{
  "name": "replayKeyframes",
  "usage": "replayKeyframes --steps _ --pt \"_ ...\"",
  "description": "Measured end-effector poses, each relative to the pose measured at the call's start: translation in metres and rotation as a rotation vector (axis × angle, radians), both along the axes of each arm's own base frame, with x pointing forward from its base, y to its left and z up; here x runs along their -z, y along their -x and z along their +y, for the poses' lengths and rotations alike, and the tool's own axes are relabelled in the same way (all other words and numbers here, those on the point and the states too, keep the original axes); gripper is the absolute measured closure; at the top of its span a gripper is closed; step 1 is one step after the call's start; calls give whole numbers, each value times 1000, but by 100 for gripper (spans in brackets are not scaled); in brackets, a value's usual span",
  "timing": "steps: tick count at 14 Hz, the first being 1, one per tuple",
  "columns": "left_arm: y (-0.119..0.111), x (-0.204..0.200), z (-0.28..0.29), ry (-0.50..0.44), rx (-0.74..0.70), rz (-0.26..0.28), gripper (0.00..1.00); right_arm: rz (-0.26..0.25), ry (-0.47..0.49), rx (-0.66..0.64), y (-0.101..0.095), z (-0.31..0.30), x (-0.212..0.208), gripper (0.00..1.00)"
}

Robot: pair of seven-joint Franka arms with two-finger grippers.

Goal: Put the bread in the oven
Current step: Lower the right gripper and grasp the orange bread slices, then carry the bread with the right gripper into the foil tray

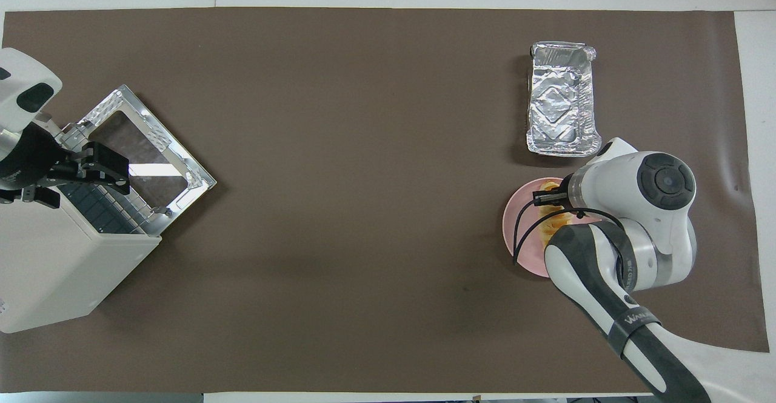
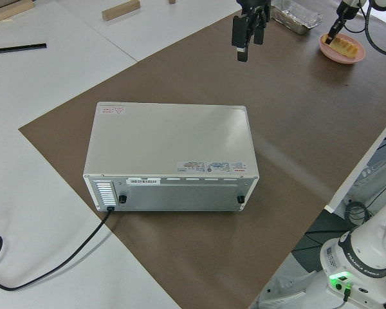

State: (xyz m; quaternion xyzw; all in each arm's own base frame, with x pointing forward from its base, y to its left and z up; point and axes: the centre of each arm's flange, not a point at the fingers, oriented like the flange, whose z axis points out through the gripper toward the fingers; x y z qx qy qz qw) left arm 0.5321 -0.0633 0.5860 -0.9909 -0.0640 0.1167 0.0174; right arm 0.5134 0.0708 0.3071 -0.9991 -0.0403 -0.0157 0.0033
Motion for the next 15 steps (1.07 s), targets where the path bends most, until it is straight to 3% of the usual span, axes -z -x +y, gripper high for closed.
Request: replayKeyframes --steps 4,6,10,15 --pt "0 0 0 0 0 0 0 27 6 -1 -16 2 -39 88" --pt "0 0 0 0 0 0 0 24 6 0 -33 4 -77 88" --pt "0 0 0 0 0 0 0 -33 -4 10 -72 3 -140 88" --pt "0 0 0 0 0 0 0 -83 9 5 -129 -2 -182 88"
